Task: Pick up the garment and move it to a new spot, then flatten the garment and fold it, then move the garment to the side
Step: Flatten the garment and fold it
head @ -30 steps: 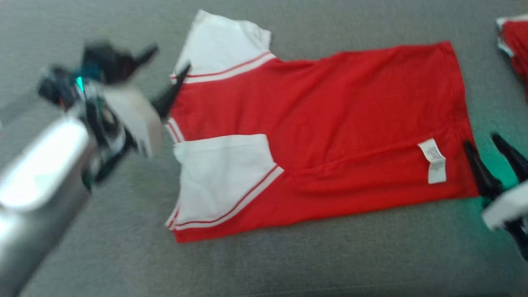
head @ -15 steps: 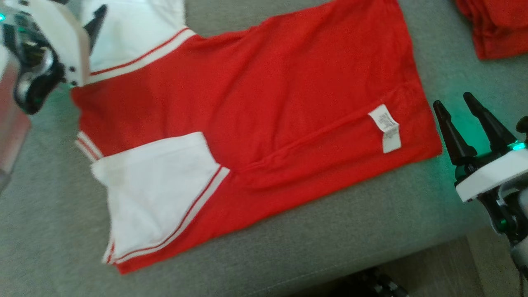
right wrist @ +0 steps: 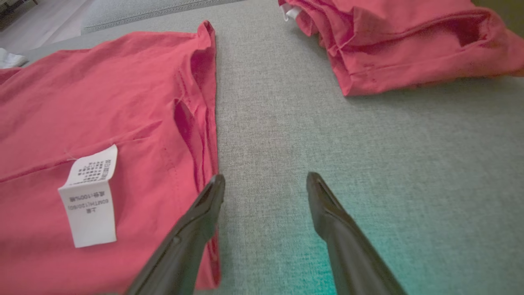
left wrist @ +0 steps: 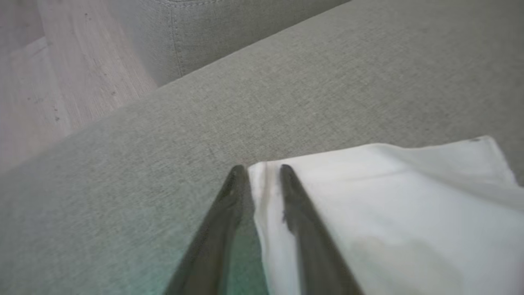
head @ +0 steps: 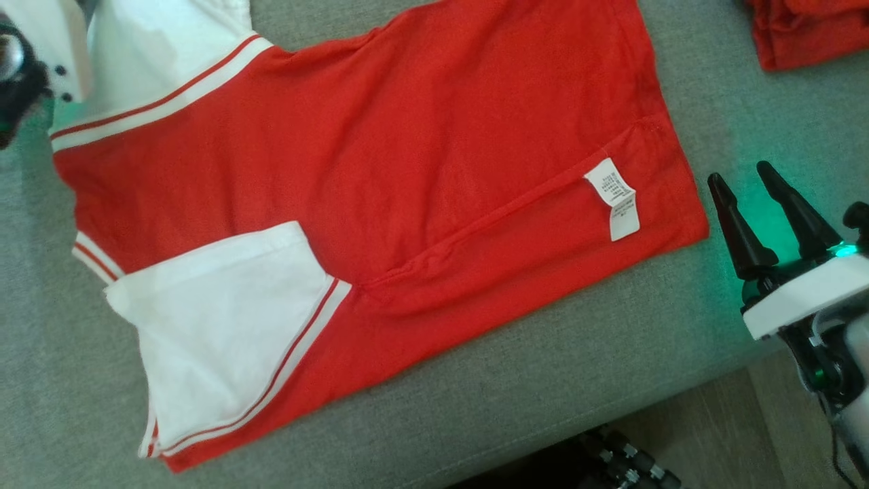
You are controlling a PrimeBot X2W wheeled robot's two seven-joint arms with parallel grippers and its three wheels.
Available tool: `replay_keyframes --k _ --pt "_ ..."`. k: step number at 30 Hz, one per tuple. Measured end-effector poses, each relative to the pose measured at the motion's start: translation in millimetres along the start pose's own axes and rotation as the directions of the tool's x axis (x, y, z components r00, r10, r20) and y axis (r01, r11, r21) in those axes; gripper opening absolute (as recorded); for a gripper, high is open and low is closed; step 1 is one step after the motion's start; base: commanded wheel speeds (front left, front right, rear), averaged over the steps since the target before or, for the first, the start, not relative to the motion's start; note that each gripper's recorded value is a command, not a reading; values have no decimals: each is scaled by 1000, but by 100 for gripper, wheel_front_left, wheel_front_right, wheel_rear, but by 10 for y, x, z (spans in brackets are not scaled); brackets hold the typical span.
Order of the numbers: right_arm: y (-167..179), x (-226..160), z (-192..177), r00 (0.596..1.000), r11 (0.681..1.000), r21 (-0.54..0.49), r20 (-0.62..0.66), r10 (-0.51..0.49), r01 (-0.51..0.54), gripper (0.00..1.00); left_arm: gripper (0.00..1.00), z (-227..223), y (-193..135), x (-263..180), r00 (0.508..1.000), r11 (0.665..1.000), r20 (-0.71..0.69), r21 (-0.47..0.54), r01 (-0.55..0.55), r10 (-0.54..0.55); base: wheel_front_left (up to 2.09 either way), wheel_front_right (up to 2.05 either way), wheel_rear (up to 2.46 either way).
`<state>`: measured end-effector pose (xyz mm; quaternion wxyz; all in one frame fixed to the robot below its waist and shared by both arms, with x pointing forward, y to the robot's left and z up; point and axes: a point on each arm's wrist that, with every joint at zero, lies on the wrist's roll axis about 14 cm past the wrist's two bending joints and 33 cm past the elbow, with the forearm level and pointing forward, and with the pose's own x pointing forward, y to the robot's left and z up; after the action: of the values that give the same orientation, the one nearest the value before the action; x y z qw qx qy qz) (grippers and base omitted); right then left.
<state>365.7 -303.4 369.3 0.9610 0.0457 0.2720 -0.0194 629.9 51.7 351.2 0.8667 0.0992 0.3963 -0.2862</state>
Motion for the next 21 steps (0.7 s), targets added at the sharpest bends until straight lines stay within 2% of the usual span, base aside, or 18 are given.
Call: replay_keyframes --k 1,7,13,16,21 --pt "9 7 7 1000 1000 -2 2 3 -3 100 0 6 -32 -8 1000 1000 0 -7 9 -9 0 0 0" --pt "116 130 184 998 999 -28 42 46 -45 100 0 48 -8 -115 999 1000 50 -3 -2 2 0 0 0" --pt "386 578 735 987 984 -117 73 143 -133 100 0 143 -59 -238 993 1000 120 16 -1 -1 0 0 0" --pt "487 845 957 986 974 -169 47 163 -153 100 0 166 -91 -282 990 999 143 39 0 -5 0 0 0" --pt "612 1150 989 986 964 -210 -40 161 -165 100 0 270 -97 -347 983 997 182 73 3 -16 0 0 0"
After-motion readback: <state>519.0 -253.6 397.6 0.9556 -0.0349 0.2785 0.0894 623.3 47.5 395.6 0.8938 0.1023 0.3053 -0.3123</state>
